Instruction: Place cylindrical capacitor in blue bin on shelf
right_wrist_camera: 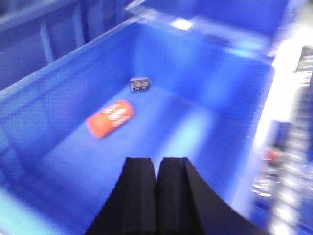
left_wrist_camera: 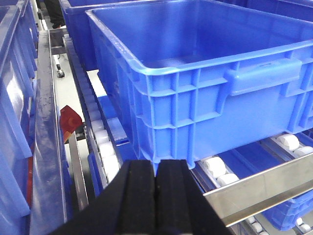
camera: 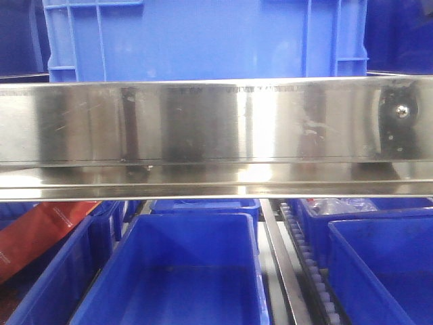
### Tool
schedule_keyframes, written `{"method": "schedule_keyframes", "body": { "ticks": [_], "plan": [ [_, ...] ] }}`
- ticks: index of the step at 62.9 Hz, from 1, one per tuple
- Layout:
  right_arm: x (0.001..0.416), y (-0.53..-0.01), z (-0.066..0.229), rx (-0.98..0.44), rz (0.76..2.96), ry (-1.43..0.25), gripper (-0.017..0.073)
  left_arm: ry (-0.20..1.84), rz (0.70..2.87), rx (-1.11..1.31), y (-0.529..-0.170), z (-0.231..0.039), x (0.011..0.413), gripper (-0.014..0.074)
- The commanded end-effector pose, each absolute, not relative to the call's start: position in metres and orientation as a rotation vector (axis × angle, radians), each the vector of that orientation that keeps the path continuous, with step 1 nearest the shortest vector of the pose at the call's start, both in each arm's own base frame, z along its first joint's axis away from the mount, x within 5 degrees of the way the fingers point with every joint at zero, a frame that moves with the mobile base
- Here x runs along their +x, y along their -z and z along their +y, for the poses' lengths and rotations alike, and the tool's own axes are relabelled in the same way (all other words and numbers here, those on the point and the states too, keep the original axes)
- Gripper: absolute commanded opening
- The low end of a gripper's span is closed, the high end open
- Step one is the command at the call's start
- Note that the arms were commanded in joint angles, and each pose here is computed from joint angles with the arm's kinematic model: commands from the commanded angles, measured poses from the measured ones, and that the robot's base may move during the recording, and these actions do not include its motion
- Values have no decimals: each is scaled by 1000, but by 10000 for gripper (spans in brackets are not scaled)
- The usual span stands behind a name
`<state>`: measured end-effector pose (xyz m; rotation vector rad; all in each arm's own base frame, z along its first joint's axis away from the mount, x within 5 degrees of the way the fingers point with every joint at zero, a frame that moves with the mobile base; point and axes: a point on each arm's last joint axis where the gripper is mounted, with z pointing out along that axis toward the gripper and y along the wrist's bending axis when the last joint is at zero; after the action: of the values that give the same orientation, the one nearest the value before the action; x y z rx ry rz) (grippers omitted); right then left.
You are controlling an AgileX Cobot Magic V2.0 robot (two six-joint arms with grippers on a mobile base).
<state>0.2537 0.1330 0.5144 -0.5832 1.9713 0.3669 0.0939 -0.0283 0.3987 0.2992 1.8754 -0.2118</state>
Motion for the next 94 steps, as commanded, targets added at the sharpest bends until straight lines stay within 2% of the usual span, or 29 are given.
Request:
{"method": "schedule_keyframes", "body": {
  "ticks": [1,11,30,45,94],
  "plan": [
    [231,-516,117,-554,1924,-336,-154,224,1862,282,-400,-28,93,-111],
    [188,-496,95,-519,1848,-330,-154,224,1862,282,-400,-28,93,-111],
    [122,-421,62,-441,1684,-337,-154,224,1862,282,-400,-28,93,-111],
    [86,-367,44,-411,1613,-339,-154,224,1862,282,-400,-28,93,-111],
    [79,-355,40,-402,1587,-340,-154,224,1862,282,-400,-28,93,-111]
  ]
}}
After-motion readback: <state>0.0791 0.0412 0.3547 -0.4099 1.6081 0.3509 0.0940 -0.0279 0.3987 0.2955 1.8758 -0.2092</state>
